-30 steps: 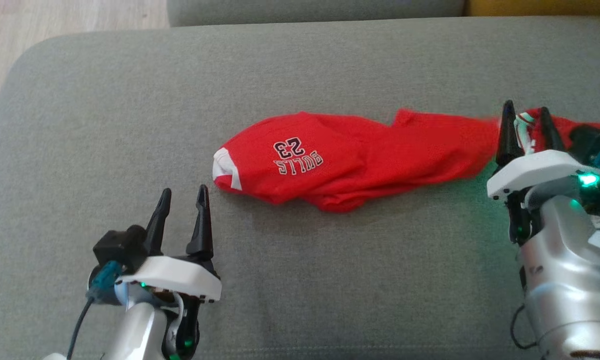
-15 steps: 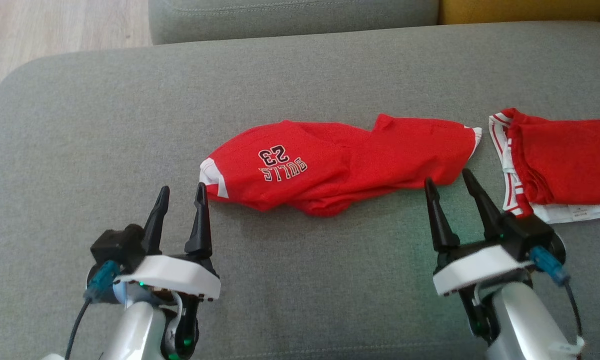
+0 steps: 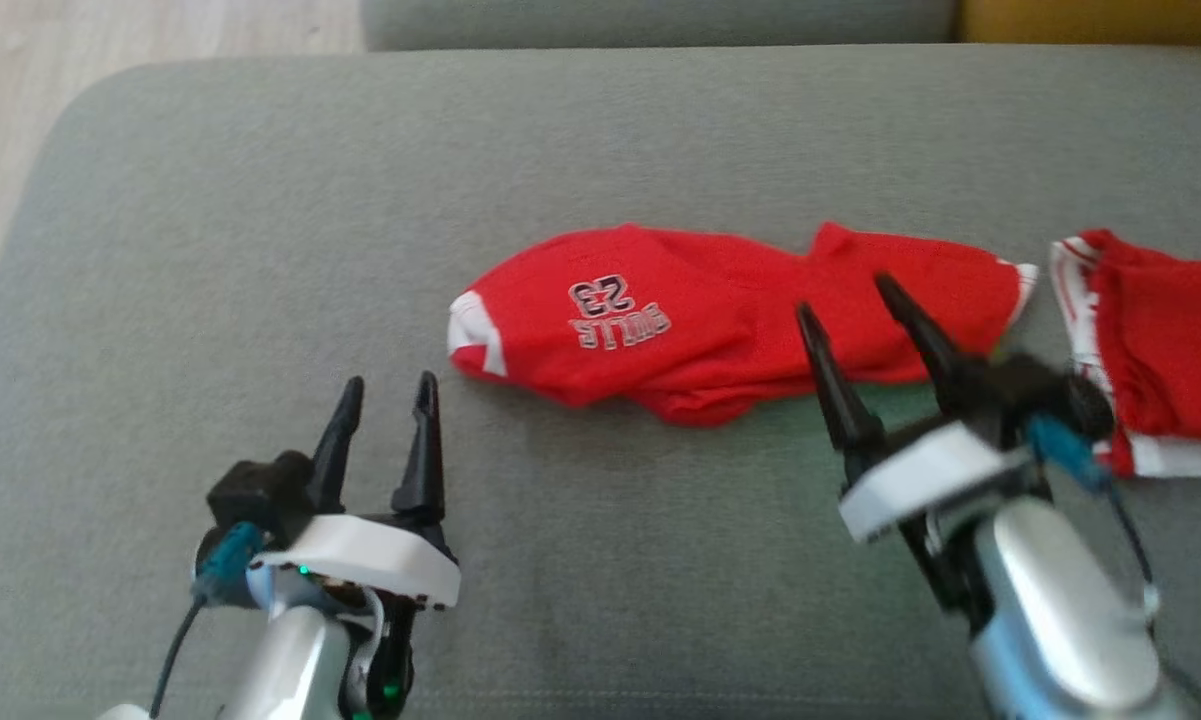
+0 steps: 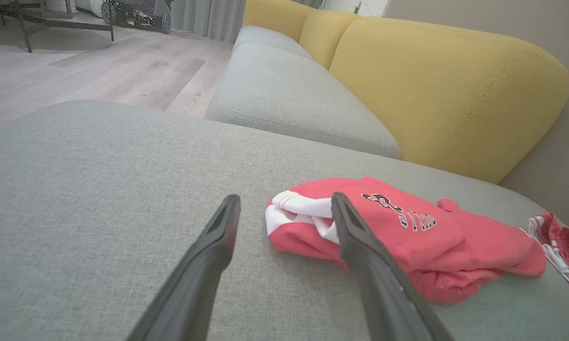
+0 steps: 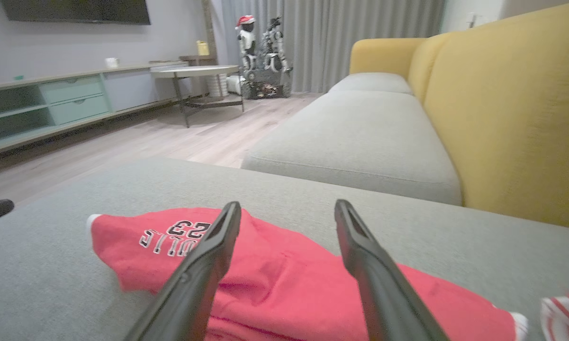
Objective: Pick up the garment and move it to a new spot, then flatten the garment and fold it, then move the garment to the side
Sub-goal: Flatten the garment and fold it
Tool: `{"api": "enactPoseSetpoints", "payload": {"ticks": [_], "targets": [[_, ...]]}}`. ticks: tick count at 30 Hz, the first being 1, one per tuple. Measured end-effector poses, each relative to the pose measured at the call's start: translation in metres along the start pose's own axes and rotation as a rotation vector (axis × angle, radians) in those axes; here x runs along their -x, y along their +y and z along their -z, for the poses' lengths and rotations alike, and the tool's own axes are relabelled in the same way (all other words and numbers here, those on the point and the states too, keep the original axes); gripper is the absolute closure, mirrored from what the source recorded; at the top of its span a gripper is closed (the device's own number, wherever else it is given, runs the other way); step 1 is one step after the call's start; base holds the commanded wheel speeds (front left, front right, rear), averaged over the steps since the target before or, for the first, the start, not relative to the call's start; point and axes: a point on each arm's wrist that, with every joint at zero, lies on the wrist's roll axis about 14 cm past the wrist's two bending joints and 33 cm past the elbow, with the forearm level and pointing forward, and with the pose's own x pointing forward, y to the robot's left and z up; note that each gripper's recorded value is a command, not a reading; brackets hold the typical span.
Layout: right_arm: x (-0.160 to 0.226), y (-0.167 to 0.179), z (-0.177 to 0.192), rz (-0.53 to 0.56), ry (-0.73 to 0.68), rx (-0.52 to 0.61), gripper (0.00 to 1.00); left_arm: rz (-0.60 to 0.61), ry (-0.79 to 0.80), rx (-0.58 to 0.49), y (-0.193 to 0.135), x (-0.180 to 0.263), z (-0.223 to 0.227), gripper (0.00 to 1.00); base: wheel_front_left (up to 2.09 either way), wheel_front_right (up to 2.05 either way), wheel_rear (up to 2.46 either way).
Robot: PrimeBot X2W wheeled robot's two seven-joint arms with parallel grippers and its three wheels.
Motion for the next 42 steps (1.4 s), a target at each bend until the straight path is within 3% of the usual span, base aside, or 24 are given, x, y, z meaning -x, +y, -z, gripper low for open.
{"api": "enactPoseSetpoints", "payload": {"ticks": [6, 11, 15, 21, 35, 36, 42], "targets": [[-0.048, 0.037, -0.012, -0.199, 0.079, 0.053, 0.00, -0.054, 0.010, -0.008, 0.018, 0.007, 0.002, 0.00, 0.00, 0.00, 0.00], [-0.073, 0.071, 0.010, -0.363, 0.243, 0.091, 0.00, -0.088, 0.016, -0.006, 0.028, 0.013, 0.003, 0.00, 0.00, 0.00, 0.00], [-0.084, 0.094, 0.029, -0.462, 0.400, 0.053, 0.00, -0.126, 0.019, 0.001, 0.039, 0.020, 0.003, 0.00, 0.00, 0.00, 0.00], [-0.097, 0.093, 0.061, -0.505, 0.573, 0.120, 0.00, -0.164, 0.025, 0.011, 0.049, 0.027, 0.004, 0.00, 0.00, 0.00, 0.00], [-0.114, 0.093, 0.114, -0.543, 0.741, 0.209, 0.02, -0.220, 0.055, 0.021, 0.061, 0.029, 0.011, 0.00, 0.00, 0.00, 0.00], [-0.114, 0.094, 0.116, -0.547, 0.750, 0.208, 1.00, -0.220, 0.055, 0.021, 0.061, 0.028, 0.011, 0.00, 0.00, 0.00, 0.00], [-0.124, 0.095, 0.106, -0.552, 0.679, 0.186, 1.00, -0.229, 0.060, 0.023, 0.063, 0.027, 0.013, 0.00, 0.00, 0.00, 0.00]]}}
